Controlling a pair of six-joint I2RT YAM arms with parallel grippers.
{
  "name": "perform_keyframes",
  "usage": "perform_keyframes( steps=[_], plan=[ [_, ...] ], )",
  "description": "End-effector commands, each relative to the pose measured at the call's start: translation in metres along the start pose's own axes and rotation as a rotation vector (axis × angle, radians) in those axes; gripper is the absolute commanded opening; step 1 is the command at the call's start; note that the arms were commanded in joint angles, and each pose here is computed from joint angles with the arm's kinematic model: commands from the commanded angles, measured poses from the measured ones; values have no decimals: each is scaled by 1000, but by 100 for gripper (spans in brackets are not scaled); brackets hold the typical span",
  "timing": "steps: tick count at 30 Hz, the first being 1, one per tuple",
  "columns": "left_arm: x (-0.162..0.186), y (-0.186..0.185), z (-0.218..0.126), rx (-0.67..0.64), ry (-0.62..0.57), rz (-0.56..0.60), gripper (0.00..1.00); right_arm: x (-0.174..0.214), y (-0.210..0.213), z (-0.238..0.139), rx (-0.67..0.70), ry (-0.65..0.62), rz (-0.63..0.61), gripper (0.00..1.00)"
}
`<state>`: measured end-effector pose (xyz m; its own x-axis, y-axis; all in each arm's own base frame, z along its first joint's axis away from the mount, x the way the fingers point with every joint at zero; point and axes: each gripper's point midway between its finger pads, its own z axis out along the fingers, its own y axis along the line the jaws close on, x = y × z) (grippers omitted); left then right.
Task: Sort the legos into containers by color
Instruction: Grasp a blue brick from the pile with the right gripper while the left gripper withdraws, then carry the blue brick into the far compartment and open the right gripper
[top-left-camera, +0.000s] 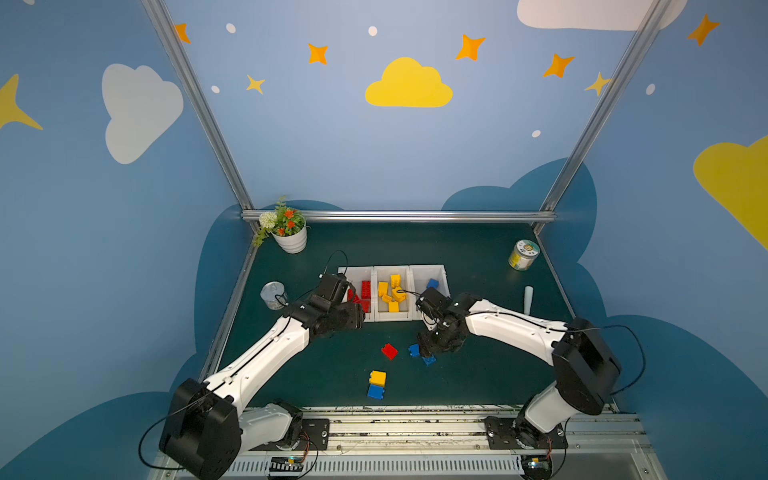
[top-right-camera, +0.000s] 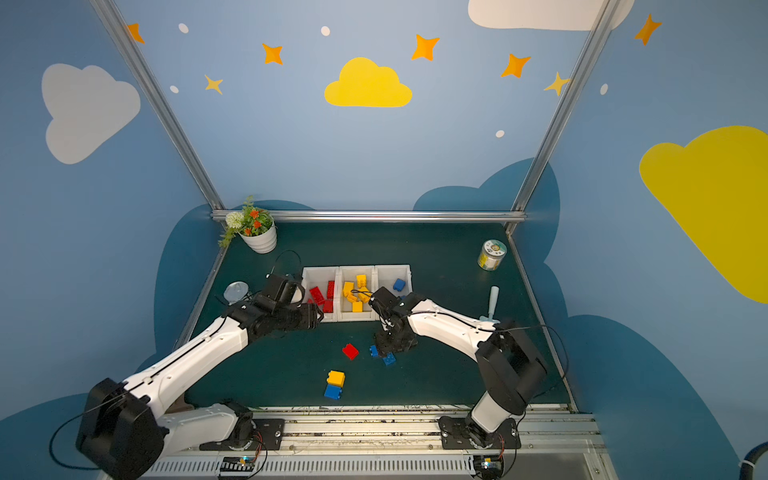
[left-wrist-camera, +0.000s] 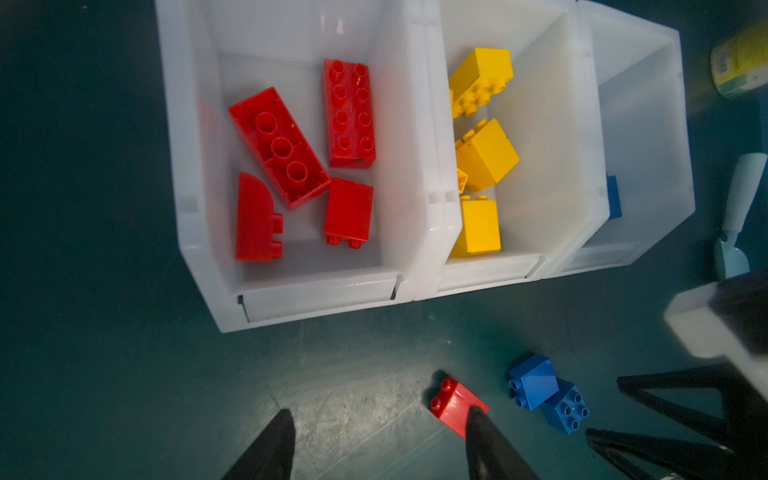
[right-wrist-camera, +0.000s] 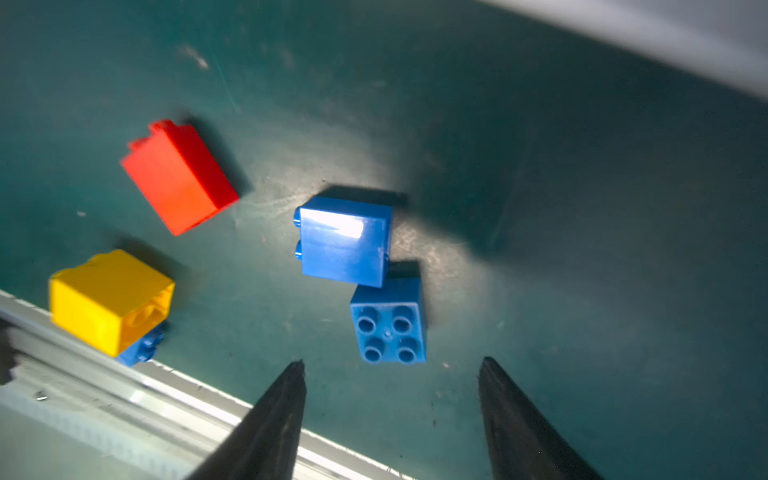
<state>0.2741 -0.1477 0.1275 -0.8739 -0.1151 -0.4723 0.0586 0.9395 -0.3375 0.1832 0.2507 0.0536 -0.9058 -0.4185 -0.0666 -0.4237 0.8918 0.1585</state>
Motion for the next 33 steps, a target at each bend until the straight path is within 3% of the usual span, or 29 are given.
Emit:
perform_keyframes(
  steps=[1, 5, 8, 13, 17, 22, 26, 30, 33],
  plan=[
    [0, 7, -5, -5, -54, -46, 66, 5, -3, 4, 62, 38, -21, 66],
    [13, 15, -7, -12, -53, -80, 66, 10, -5, 17, 114, 76, -40, 65],
    [23, 21, -7, -14, -49, -108, 66, 13, -4, 25, 140, 100, -59, 59],
    [32, 27, -10, -13, -56, -134, 66, 12, -6, 28, 191, 109, -68, 33],
    [39, 30, -13, -14, -62, -151, 66, 6, -4, 18, 186, 89, -83, 22],
    [45, 33, -20, -12, -68, -161, 66, -15, -4, -20, 157, 22, -111, 19],
    [51, 33, -24, 6, -65, -157, 66, -56, -16, -62, 131, -94, -116, 20],
    [62, 35, -24, 24, -56, -187, 67, -104, -45, -86, 138, -178, -50, 20],
    [69, 35, -22, 50, -49, -214, 67, -137, -67, -84, 130, -201, 20, 19]
  ],
)
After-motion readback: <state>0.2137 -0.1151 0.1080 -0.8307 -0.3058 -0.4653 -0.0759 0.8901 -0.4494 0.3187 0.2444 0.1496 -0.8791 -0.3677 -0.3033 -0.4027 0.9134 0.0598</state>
